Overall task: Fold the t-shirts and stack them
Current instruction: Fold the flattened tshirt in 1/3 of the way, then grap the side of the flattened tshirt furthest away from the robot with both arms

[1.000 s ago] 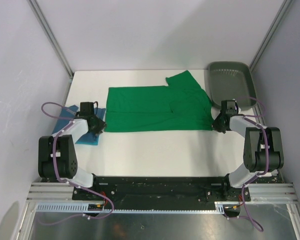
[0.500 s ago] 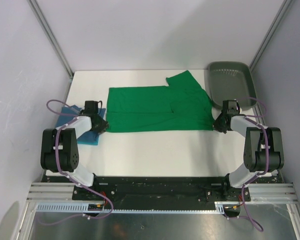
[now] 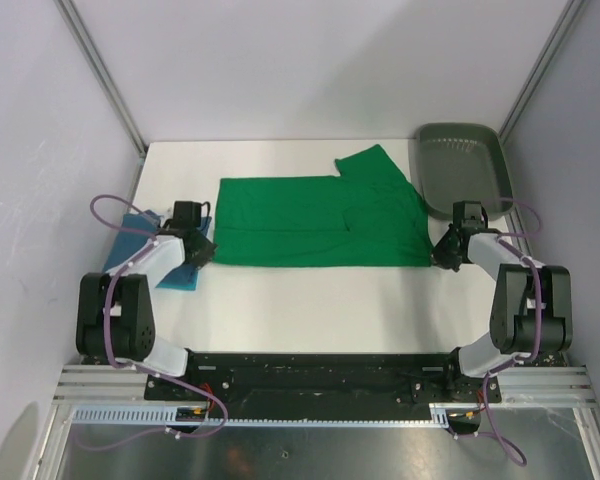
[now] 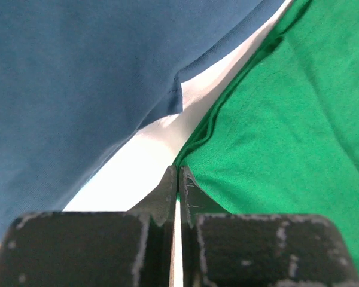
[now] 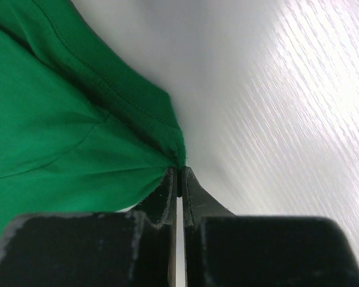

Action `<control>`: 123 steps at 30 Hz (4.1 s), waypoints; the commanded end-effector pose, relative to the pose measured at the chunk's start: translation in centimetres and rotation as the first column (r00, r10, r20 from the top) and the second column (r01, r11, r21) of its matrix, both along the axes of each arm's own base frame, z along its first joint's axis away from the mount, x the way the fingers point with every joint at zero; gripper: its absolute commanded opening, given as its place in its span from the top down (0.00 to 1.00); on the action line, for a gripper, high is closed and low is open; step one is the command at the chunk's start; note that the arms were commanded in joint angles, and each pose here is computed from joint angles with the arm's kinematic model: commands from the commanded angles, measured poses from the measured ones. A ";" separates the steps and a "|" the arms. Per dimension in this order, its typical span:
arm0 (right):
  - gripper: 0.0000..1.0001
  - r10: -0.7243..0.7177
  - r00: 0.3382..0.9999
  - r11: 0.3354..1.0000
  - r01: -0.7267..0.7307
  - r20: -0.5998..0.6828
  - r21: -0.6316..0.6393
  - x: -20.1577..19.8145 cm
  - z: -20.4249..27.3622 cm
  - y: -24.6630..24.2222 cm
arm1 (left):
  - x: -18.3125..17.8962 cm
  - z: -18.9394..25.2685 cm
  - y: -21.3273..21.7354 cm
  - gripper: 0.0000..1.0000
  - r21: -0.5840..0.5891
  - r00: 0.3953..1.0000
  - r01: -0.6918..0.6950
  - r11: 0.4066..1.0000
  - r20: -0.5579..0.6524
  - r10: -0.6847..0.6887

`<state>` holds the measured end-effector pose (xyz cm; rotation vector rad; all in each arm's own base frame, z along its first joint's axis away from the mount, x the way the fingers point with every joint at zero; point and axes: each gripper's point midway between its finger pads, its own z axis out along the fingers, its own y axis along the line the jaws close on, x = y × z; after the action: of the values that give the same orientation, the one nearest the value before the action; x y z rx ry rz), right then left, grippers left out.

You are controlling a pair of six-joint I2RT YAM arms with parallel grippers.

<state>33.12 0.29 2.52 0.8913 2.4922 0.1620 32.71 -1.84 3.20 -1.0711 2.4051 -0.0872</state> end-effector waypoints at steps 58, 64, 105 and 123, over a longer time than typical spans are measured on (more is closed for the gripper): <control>0.52 0.238 0.960 0.971 -0.238 0.149 -0.019 8.2 9.7 8.2 | 15.5 4.5 -1.2 0.63 0.236 0.974 0.222 0.946 -0.018 -0.224; 0.53 0.262 0.957 0.965 -0.264 0.125 -0.001 9.5 8.6 8.2 | 16.3 2.2 -0.2 0.64 0.231 0.987 0.163 0.959 -0.044 -0.157; 0.53 0.374 0.919 0.907 -0.334 0.126 -0.257 19.9 4.7 8.6 | 15.5 -0.5 1.8 1.00 0.270 0.987 0.141 0.952 -0.112 -0.114; 0.63 0.355 0.935 0.880 -0.336 -0.003 -0.337 22.0 -0.4 9.1 | 15.0 -0.6 1.7 1.00 0.260 0.985 0.151 0.954 -0.121 -0.123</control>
<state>55.18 9.60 2.67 0.2966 2.4844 -0.0769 48.42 -0.93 1.92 -0.8103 2.4950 0.2133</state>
